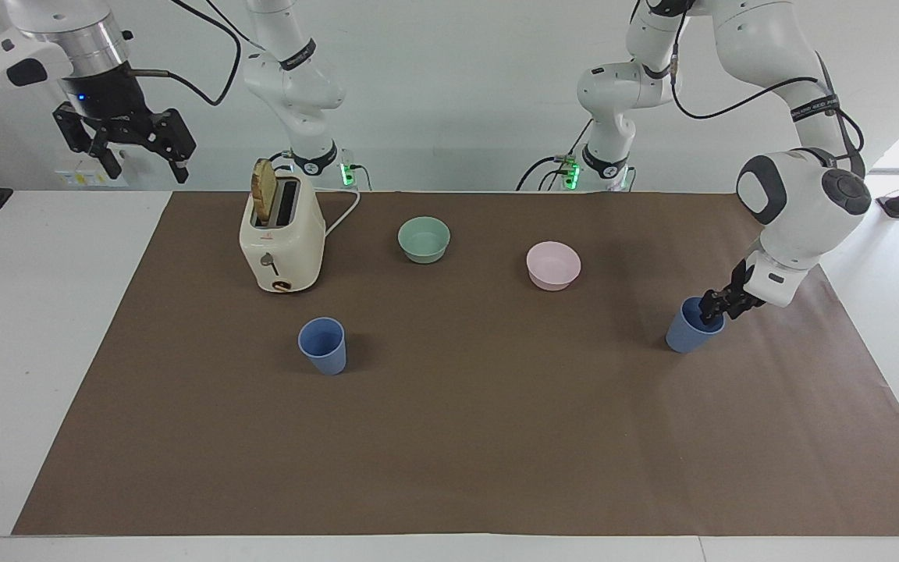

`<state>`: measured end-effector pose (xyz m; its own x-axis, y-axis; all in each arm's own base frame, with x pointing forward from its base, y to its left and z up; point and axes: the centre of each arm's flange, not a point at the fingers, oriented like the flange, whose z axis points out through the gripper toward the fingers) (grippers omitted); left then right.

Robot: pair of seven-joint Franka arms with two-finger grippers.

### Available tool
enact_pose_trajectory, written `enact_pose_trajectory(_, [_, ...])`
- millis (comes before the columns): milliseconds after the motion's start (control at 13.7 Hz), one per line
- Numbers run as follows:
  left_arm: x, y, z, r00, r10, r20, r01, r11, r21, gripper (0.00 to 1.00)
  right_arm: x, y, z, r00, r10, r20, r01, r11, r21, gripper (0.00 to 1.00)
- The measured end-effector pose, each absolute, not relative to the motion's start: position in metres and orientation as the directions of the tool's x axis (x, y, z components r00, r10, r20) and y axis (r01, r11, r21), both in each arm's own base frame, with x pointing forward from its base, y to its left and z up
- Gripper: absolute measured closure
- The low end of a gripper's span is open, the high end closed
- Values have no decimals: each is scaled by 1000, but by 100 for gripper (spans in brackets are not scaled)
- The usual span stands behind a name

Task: Stack blue cups with both arms
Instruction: 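Reach the left gripper to the nearby blue cup and grasp it, then carry the blue cup with the left gripper toward the table center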

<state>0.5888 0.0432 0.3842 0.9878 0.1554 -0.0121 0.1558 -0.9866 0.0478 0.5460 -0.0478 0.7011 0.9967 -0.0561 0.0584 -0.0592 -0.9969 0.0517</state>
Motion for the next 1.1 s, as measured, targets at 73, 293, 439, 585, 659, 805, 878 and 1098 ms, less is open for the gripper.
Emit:
enact_pose_trajectory(73, [589, 43, 385, 987, 160, -12, 160, -986, 54, 82, 546, -48, 701, 997, -56, 58, -59, -997, 52, 0])
enact_pose_trajectory(293, [593, 41, 400, 985, 173, -6, 173, -981, 83, 95, 546, -48, 701, 997, -56, 58, -59, -997, 52, 0])
enact_pose_trajectory(439, [597, 38, 420, 984, 177, -14, 177, -978, 106, 95, 546, -48, 701, 997, -56, 58, -59, -997, 52, 0])
enact_pose_trajectory(585, [599, 28, 447, 983, 180, -23, 181, -973, 142, 95, 546, -48, 701, 997, -56, 58, -59, -997, 52, 0])
enact_pose_trajectory(659, [597, 15, 462, 981, 190, -23, 192, -968, 160, 95, 546, -48, 701, 997, -56, 58, -59, -997, 52, 0])
enact_pose_trajectory(805, [590, -32, 485, 976, 217, -28, 218, -960, 174, 95, 546, -48, 701, 997, -56, 58, -59, -997, 52, 0])
enact_pose_trajectory(878, [586, -61, 490, 973, 227, -32, 229, -958, 175, 95, 546, -48, 701, 997, -56, 58, -59, -997, 52, 0])
enact_pose_trajectory(1098, [572, -150, 493, 970, 241, -42, 245, -953, 177, 95, 546, -48, 701, 997, -56, 58, -59, -997, 52, 0])
